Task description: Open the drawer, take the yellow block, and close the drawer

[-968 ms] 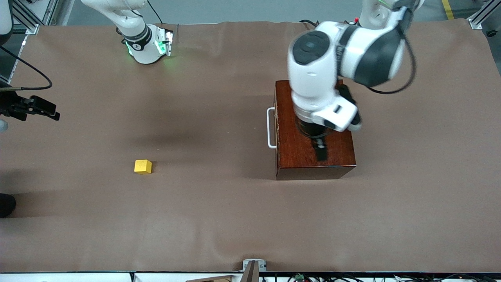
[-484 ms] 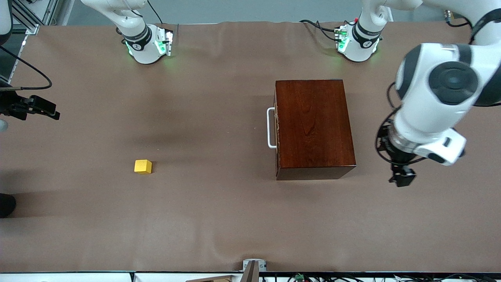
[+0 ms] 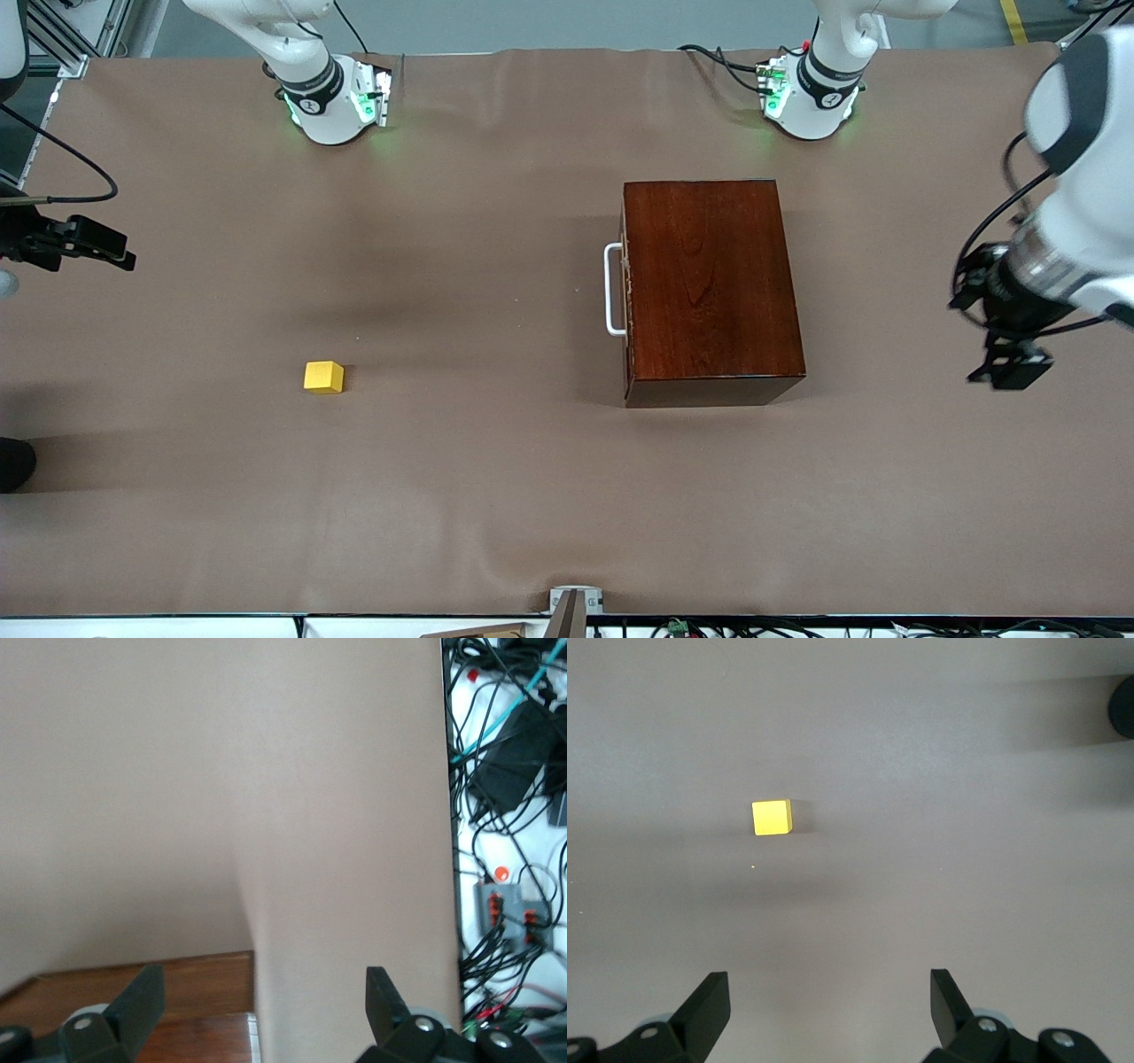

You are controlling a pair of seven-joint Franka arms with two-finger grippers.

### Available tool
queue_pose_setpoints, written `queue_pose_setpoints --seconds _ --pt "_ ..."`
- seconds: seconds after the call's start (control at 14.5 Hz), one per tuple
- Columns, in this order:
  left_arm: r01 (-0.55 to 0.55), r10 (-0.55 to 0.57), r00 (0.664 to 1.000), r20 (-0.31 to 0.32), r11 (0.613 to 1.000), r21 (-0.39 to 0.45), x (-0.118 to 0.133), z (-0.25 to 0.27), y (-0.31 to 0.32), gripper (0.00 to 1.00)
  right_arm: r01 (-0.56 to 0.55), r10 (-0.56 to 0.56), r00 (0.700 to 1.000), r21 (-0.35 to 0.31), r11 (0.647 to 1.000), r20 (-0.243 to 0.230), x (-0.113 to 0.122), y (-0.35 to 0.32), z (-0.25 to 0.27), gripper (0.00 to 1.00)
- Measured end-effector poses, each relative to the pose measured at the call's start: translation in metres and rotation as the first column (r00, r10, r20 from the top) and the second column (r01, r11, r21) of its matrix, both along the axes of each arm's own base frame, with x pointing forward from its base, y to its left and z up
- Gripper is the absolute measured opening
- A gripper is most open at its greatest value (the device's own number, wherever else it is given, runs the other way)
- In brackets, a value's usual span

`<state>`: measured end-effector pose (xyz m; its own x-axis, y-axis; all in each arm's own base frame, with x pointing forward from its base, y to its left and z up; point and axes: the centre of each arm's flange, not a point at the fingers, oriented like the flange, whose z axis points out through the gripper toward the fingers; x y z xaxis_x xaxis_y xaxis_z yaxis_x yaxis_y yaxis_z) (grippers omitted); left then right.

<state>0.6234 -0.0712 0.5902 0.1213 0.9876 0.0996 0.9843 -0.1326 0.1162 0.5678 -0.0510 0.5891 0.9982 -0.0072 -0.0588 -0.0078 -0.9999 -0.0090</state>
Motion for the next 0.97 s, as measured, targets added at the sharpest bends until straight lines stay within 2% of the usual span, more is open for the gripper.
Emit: queue_pose_setpoints --seconds 0.28,0.41,0.48,0.55,0.69,0.97 --pt "0.221 -0.225 0.973 -0.051 0.973 -0.065 -0.043 0.013 0.03 1.0 0.0 0.0 1.0 0.0 1.0 0.0 0.0 0.0 0.0 1.0" --pt "0.344 -0.349 0.934 -0.079 0.937 -0.065 -0.053 0.014 0.027 1.0 0.0 0.0 1.0 0.0 1.0 0.0 0.0 0.0 0.0 1.0" --pt "0.417 -0.422 0.902 -0.093 0.906 -0.066 -0.056 0.014 0.025 1.0 0.0 0.0 1.0 0.0 1.0 0.0 0.0 0.0 0.0 1.0" --pt "0.492 -0.497 0.86 -0.111 0.868 -0.071 -0.059 0.014 0.023 1.0 0.0 0.0 1.0 0.0 1.0 0.0 0.0 0.0 0.0 1.0" --pt "0.633 -0.639 0.757 -0.14 0.769 -0.086 -0.064 0.013 0.024 1.0 0.0 0.0 1.0 0.0 1.0 0.0 0.0 0.0 0.0 1.0" --pt "0.832 -0.838 0.519 -0.168 0.54 -0.128 -0.073 0.013 0.028 1.0 0.0 0.0 1.0 0.0 1.0 -0.001 0.0 0.0 0.0 1.0"
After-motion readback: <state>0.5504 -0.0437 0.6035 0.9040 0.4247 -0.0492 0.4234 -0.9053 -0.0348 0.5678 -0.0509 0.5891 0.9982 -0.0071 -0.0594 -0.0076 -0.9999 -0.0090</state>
